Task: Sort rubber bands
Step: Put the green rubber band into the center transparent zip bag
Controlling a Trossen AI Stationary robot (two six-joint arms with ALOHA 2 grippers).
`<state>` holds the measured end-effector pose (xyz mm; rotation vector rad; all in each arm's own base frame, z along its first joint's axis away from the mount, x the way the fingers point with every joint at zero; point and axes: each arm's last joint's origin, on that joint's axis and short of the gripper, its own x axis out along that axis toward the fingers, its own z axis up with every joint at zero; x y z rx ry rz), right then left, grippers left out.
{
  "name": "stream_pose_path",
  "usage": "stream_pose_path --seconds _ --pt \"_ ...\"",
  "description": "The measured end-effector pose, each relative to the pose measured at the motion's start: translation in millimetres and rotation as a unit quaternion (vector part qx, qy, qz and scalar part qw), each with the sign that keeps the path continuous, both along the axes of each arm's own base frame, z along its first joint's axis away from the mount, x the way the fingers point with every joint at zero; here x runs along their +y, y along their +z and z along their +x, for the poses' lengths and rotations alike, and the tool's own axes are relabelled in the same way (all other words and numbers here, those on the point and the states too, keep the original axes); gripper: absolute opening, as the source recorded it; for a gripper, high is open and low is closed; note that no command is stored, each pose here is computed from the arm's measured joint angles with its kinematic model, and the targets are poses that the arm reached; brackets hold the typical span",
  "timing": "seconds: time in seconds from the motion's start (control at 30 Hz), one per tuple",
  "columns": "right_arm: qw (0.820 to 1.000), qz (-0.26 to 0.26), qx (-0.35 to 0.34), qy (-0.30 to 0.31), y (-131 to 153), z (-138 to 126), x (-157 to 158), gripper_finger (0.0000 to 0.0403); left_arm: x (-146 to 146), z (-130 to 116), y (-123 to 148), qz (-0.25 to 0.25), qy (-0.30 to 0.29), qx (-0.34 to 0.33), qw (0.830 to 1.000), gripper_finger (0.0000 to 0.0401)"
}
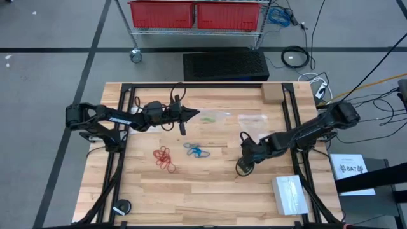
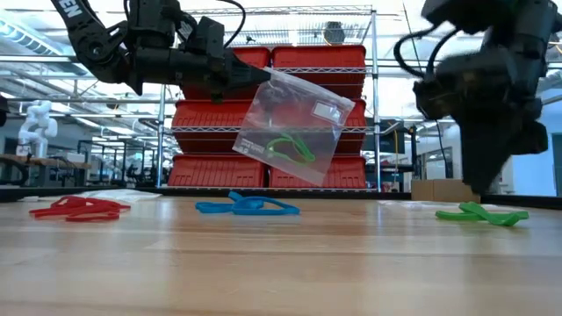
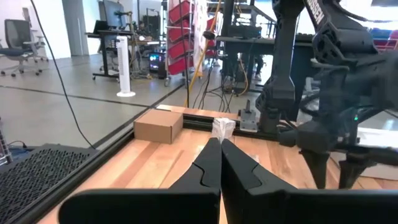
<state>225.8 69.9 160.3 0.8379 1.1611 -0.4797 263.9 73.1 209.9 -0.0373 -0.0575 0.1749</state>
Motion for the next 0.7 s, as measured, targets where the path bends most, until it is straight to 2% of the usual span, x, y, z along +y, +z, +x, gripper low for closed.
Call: stream_pose_path --seconds 0.13,0.27,0.33,0.5,0.7 --pt "0.999 -0.012 0.037 -0.002 -13.0 1.1 -0.4 0.0134 0.0 0.0 -0.4 -0.001 0.0 0.002 1.0 0.0" --pt "0.999 -0.017 0.038 -0.001 -18.6 4.7 -1.0 0.0123 0.0 0.0 -0.4 -0.001 0.0 0.002 1.0 0.0" --pt "0.999 -0.024 0.035 0.0 -18.6 5.3 -1.3 0.0102 0.0 0.0 -0.3 -0.001 0.0 0.002 1.0 0.0" --pt "0.999 -0.025 0.026 0.001 -15.1 5.3 -1.5 0.0012 0.0 0.0 -0.5 -0.001 0.0 0.002 1.0 0.0" --pt "1.0 -0.03 0.008 -0.001 4.1 7.2 -1.4 0.0011 0.0 0.0 -0.5 -0.001 0.0 0.002 1.0 0.0"
